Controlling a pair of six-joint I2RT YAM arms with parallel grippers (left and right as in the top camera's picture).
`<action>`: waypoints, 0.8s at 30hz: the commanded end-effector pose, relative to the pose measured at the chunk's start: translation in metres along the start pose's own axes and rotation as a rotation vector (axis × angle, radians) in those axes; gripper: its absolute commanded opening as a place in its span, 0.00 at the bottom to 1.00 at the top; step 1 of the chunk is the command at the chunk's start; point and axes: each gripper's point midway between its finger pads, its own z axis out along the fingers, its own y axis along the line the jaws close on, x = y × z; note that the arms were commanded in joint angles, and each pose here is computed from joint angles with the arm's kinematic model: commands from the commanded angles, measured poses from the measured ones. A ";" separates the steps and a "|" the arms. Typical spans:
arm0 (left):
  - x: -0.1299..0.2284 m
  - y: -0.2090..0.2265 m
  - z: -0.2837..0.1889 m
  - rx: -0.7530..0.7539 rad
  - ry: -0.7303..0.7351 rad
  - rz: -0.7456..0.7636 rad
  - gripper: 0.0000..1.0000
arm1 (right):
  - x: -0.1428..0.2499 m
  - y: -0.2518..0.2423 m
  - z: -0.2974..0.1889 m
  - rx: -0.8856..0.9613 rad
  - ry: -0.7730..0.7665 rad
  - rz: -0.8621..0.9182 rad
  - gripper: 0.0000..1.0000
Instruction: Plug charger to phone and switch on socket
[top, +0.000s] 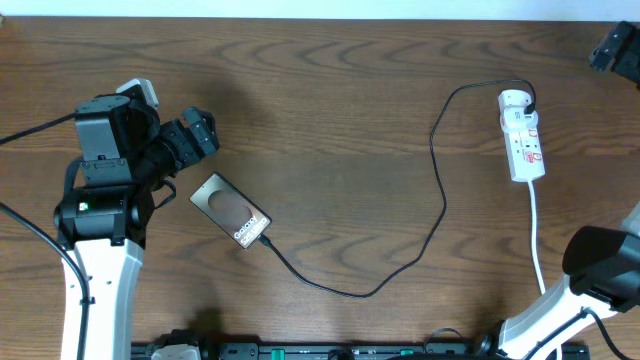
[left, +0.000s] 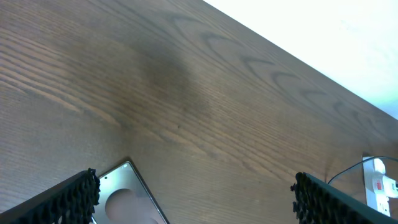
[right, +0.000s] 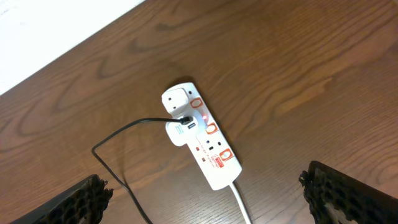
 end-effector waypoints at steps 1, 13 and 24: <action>-0.008 -0.003 -0.003 0.000 -0.019 0.007 0.98 | 0.001 -0.001 0.002 0.010 0.006 0.017 0.99; -0.007 -0.003 -0.003 -0.003 -0.016 0.008 0.98 | 0.001 -0.001 0.002 0.010 0.006 0.017 0.99; 0.040 0.029 -0.068 -0.121 -0.362 0.116 0.98 | 0.001 -0.001 0.002 0.010 0.006 0.016 0.99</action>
